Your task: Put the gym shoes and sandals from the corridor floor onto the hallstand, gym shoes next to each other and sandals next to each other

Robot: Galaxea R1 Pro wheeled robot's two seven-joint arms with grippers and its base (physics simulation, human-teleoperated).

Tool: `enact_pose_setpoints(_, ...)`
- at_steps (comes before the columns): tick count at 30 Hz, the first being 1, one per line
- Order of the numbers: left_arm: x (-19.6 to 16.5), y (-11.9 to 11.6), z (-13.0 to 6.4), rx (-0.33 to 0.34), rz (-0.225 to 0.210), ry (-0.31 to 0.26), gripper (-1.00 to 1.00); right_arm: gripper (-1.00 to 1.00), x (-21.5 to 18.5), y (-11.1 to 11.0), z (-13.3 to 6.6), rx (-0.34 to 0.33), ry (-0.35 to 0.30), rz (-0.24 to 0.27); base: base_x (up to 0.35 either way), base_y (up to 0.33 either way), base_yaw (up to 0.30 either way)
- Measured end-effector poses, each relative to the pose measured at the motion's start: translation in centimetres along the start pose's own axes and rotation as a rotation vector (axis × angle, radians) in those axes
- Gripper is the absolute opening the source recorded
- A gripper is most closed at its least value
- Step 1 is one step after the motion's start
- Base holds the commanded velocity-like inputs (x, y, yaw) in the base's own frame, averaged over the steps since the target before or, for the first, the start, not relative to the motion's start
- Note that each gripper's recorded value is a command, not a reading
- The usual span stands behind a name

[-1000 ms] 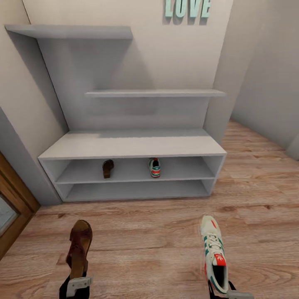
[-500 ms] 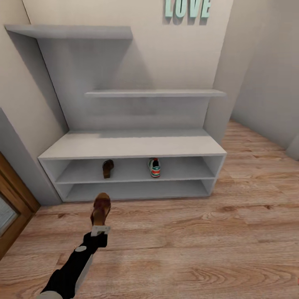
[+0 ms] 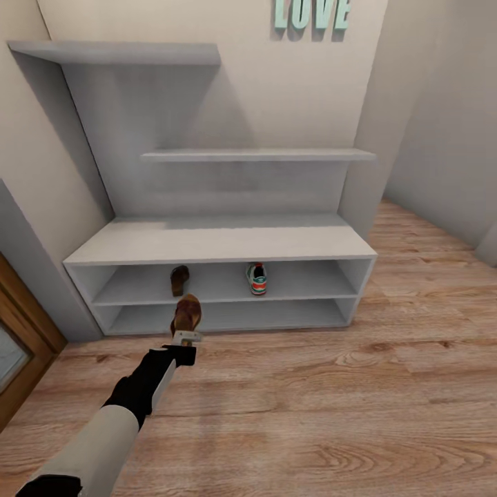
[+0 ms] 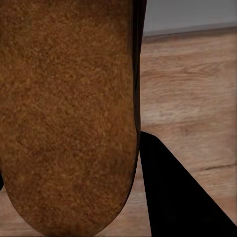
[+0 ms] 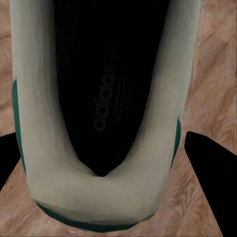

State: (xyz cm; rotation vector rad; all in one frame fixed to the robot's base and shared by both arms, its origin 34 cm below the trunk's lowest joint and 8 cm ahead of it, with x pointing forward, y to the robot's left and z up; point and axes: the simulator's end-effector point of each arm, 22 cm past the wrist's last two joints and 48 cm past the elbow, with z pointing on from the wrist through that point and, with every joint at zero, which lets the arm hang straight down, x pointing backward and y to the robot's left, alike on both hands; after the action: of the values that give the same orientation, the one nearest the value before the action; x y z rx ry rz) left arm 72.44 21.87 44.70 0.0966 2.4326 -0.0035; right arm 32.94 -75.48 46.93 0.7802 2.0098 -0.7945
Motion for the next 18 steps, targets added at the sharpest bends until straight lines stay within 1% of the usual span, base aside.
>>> enact_pose_setpoints(2,0.06,0.05,-0.02,-0.001,0.001,0.001,-1.00,-1.00,-0.77,0.34,0.01,-0.012,-0.016,-0.002,0.146,0.000,0.000)
enact_pose_setpoints(5,0.30,0.02,0.01,-0.001,0.002,0.006,-1.00,-1.00,-1.44,0.66,0.01,-0.023,-0.031,-0.003,0.272,0.000,0.000)
enact_pose_setpoints(10,0.47,0.01,0.04,0.000,0.002,0.010,-1.00,-1.00,-1.33,1.03,-0.09,-0.030,-0.031,-0.001,0.324,-0.022,0.000)
enact_pose_setpoints(18,0.92,0.24,0.28,-0.004,-0.008,0.017,-1.00,-1.00,-1.09,1.10,-0.12,-0.029,-0.026,-0.002,0.328,-0.075,0.000)
